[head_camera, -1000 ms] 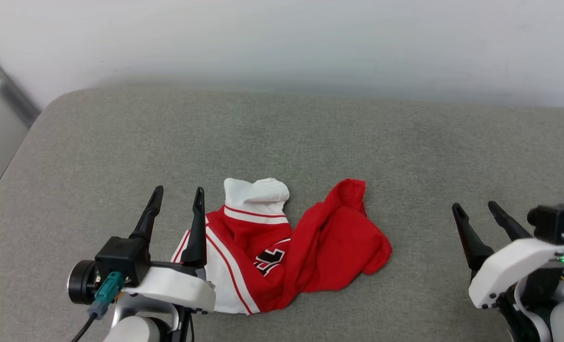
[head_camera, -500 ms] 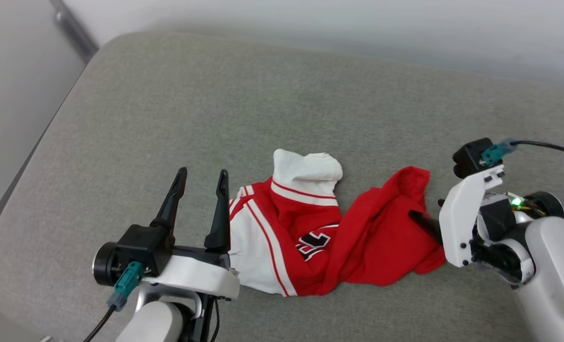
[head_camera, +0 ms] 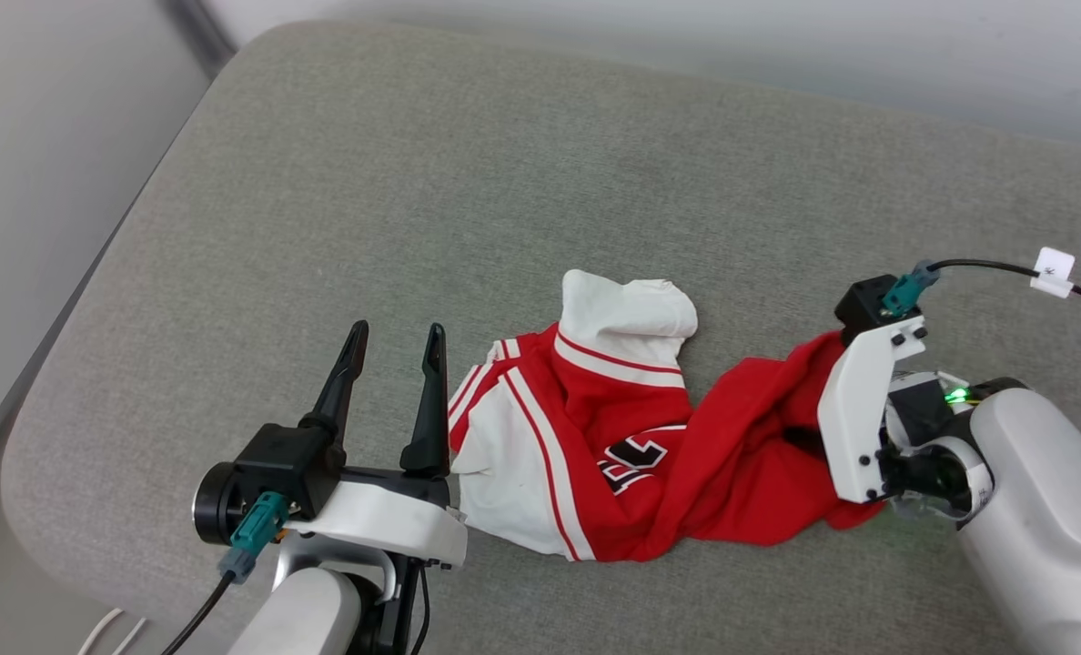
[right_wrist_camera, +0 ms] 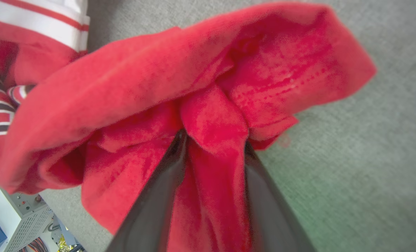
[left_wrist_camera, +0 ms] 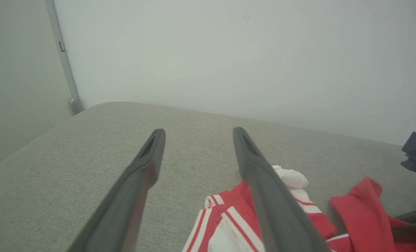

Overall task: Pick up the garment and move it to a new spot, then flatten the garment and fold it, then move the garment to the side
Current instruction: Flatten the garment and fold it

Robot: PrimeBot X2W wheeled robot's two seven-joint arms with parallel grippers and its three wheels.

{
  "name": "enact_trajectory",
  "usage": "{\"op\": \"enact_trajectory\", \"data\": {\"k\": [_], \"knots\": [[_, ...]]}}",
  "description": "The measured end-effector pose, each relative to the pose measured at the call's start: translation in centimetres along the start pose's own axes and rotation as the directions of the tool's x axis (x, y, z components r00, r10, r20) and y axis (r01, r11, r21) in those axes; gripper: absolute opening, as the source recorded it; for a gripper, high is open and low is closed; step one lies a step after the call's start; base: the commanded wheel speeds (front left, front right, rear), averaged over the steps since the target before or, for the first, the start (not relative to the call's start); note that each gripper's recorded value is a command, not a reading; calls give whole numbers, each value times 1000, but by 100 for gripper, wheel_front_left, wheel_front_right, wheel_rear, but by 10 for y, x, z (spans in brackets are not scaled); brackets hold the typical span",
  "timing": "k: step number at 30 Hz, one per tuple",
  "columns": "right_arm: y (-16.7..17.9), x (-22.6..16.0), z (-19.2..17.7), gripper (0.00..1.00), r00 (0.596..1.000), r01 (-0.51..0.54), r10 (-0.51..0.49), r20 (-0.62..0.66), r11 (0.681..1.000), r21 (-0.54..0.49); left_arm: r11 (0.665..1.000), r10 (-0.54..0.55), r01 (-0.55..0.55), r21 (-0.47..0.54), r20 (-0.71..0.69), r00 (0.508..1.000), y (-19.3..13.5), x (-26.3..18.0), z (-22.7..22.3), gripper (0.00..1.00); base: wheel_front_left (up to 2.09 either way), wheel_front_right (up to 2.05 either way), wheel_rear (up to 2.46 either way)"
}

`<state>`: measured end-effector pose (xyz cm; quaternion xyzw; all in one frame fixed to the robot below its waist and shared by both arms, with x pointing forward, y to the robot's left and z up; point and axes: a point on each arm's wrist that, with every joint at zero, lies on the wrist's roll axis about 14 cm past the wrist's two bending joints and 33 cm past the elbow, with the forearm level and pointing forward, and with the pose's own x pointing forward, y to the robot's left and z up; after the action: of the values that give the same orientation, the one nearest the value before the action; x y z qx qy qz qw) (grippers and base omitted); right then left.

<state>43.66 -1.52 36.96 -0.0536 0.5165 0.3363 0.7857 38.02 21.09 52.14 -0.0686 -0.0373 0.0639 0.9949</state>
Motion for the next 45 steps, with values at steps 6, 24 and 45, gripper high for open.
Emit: {"op": "enact_trajectory", "data": {"k": [6,24,45], "knots": [[-10,-17,10,0,995,28,-29,98,1000,12,999,-36,36,-4,10,999,-9,4,2,100,0,0,0],[-97,-128,-122,0,882,314,-423,207,856,411,975,-224,224,-13,-15,975,-67,7,1,100,0,0,0],[-64,-196,-86,100,475,258,-560,679,826,501,967,-254,253,-18,-38,966,-74,-10,2,100,0,0,0]]}}
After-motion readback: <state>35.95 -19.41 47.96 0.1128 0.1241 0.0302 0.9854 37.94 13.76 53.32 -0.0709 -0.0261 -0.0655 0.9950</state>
